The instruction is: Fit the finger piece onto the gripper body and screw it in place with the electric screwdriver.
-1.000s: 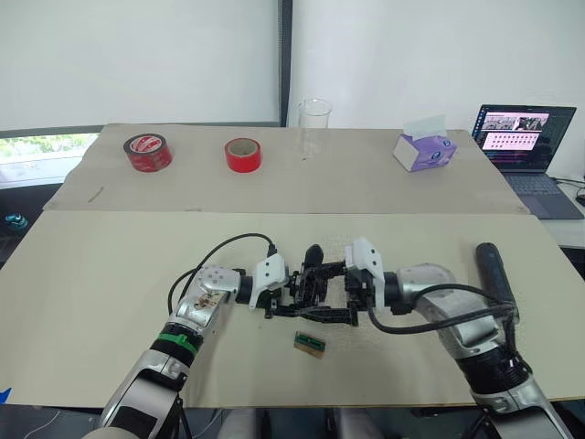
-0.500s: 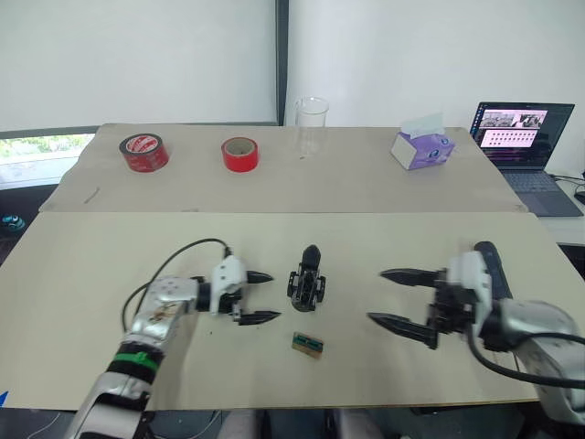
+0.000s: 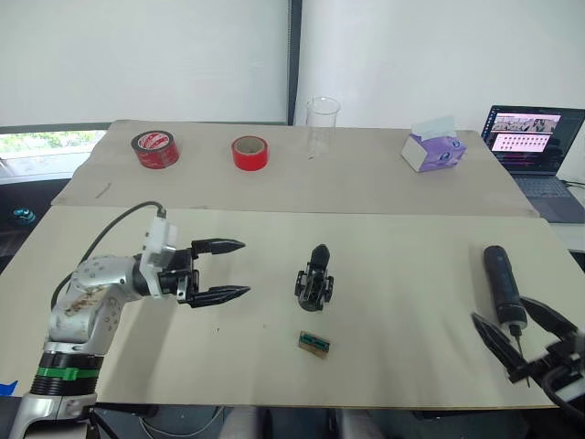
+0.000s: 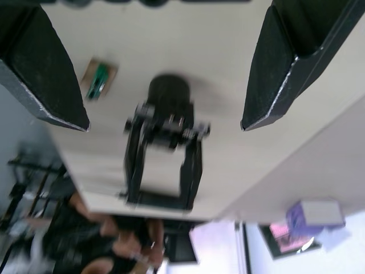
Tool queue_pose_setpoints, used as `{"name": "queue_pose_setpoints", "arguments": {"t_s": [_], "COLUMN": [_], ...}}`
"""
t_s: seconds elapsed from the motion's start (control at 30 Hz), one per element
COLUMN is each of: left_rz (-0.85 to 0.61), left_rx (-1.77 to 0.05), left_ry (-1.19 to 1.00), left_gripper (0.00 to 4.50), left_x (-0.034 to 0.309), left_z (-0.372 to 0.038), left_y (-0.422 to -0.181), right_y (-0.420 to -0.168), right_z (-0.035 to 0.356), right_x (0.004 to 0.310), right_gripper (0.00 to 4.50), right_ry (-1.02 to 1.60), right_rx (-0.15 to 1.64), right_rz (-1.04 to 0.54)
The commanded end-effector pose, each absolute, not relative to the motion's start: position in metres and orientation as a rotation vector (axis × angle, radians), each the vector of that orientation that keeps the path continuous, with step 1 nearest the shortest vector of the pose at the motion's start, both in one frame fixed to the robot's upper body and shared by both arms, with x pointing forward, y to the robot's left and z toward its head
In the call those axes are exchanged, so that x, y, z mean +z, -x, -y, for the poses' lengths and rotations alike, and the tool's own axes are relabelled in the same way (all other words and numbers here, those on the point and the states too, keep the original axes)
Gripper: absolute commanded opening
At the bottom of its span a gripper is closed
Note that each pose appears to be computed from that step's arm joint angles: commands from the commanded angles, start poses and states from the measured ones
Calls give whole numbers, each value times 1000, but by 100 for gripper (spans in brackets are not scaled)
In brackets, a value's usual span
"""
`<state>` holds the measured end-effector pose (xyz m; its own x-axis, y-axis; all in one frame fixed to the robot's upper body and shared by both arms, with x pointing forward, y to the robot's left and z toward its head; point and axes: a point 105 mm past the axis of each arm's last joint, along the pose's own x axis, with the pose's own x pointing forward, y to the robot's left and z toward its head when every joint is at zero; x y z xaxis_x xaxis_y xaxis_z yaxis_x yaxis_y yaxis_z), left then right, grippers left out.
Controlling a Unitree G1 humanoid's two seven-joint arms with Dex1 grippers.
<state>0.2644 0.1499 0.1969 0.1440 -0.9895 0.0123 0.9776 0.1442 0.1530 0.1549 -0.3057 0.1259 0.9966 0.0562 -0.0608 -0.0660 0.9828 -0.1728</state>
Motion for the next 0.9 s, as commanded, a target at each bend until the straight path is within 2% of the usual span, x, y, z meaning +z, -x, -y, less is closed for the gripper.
{"name": "queue_pose_setpoints", "arguments": {"t_s": [0.03,0.13,0.37,0.53,0.67,0.77,0.9], "left_rz": [168,239,293,300,289,271,290], "left_rx": [-1459,-1449,-1427,-1403,-1406,-1414,-1419], "left_ry": [-114,-104,-81,-99,-95,-101,-124], "left_gripper": [447,447,447,447,447,450,450], "left_x": [214,224,235,233,230,226,228], "left_z": [-137,-128,-118,-116,-115,-117,-119], "left_y": [-259,-261,-262,-263,-256,-250,-247], "right_y": [-158,-183,-244,-267,-273,-276,-282], "right_z": [322,328,355,369,367,365,368], "right_x": [133,135,139,119,103,99,103], "right_gripper": [450,450,450,450,450,369,229], "right_ry": [208,166,9,41,1,4,8], "right_rx": [-65,-82,-76,-50,13,31,16], "right_rz": [-61,-131,-364,-579,-690,-728,-711]}}
